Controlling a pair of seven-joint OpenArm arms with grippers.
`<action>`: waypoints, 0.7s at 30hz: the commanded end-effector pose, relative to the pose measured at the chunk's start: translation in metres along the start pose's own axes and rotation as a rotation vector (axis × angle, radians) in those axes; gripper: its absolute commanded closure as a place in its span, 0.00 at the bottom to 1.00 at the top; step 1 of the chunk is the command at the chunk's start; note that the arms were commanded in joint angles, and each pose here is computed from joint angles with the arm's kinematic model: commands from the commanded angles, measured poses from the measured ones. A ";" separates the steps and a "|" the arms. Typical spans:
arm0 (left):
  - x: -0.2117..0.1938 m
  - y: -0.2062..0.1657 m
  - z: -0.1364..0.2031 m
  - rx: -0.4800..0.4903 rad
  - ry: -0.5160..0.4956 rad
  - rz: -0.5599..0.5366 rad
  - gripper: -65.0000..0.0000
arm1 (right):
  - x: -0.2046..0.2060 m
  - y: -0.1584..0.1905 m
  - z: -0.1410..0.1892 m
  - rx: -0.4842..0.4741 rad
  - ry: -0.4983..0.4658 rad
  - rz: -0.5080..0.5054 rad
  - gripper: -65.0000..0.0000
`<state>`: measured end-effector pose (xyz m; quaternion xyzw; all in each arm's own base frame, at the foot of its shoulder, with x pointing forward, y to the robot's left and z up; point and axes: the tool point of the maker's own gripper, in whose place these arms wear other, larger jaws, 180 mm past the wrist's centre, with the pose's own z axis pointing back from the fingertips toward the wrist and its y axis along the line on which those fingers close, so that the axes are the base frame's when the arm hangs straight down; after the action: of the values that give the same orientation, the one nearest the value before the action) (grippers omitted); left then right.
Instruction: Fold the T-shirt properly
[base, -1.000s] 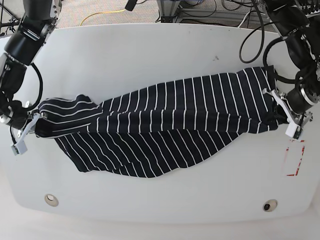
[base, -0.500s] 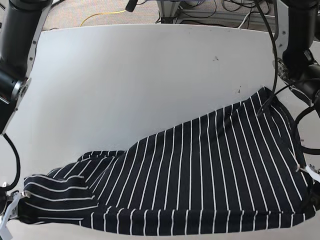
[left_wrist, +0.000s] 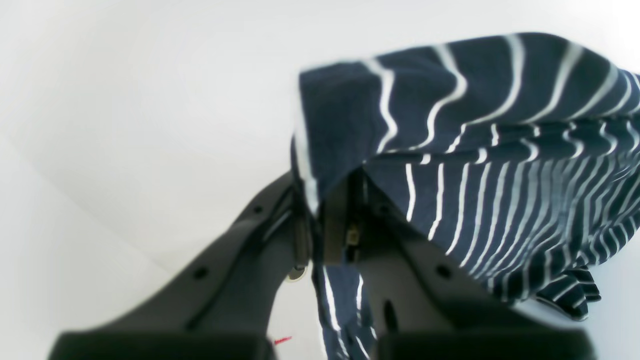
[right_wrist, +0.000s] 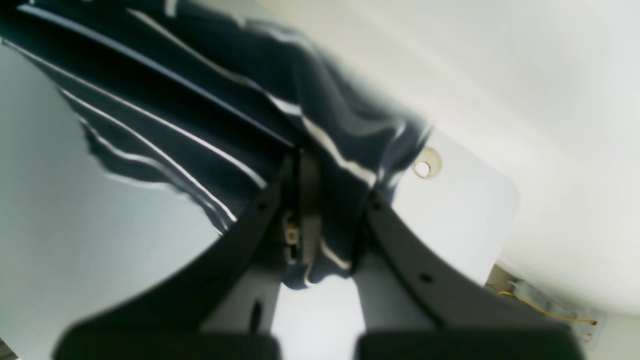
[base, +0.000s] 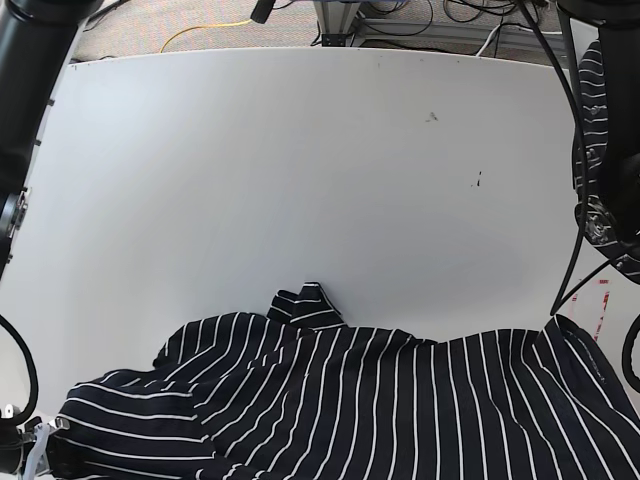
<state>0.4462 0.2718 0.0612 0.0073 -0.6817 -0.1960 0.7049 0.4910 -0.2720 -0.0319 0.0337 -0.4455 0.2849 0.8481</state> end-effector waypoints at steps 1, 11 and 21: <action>-0.001 -0.011 -0.003 -0.019 0.003 -0.039 0.98 | 0.026 -0.017 0.031 -0.066 -0.089 0.016 1.00; -0.099 -0.065 -0.005 -0.099 0.188 -0.029 0.98 | -0.023 -0.034 0.036 -0.084 -0.090 -0.099 1.00; -0.192 -0.124 0.023 -0.192 0.367 -0.005 0.97 | -0.135 0.016 -0.001 -0.034 0.009 -0.169 1.00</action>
<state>0.3946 0.2193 -0.1721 -0.0340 -0.4969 -0.2482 0.8309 0.4250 -0.3164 -0.1617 0.0647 -0.4063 0.2050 0.8881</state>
